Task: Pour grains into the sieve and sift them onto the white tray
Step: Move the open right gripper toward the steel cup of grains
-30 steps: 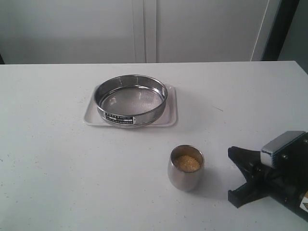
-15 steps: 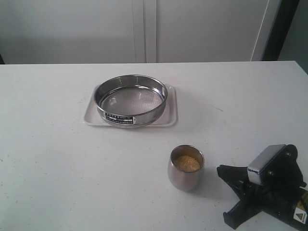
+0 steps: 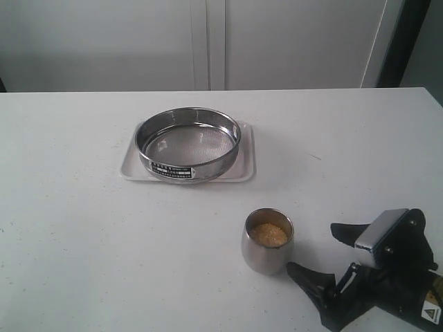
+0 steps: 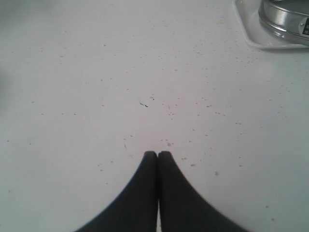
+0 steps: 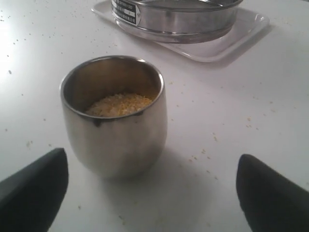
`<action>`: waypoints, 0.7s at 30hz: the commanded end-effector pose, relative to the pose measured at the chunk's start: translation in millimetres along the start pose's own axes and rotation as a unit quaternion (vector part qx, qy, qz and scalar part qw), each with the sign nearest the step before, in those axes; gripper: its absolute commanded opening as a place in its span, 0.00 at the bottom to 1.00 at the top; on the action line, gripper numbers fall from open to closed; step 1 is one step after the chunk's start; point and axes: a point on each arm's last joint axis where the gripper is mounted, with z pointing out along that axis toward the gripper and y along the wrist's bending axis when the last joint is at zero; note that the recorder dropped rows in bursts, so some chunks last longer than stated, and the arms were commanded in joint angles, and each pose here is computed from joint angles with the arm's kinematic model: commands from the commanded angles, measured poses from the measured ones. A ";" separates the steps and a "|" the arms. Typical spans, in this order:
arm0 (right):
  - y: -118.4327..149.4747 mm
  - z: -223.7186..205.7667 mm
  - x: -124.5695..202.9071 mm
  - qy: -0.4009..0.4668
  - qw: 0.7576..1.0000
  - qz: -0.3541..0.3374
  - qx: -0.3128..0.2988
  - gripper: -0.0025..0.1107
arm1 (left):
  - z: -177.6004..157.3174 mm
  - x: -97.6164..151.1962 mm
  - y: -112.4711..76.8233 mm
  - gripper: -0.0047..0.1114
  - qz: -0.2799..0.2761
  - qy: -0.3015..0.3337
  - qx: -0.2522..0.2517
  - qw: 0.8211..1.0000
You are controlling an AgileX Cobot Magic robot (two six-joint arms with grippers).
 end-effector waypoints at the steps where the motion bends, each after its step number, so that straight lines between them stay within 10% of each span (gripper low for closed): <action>1: 1.0 1.5 -2.9 -0.011 1.000 0.001 -0.021 0.82 | 0.3 1.0 -0.2 0.04 -0.003 -0.001 0.001 1.000; 21: -1.6 32.1 1.5 -0.001 0.996 0.014 -0.088 0.90 | 0.3 1.0 -0.2 0.04 -0.003 -0.001 0.001 1.000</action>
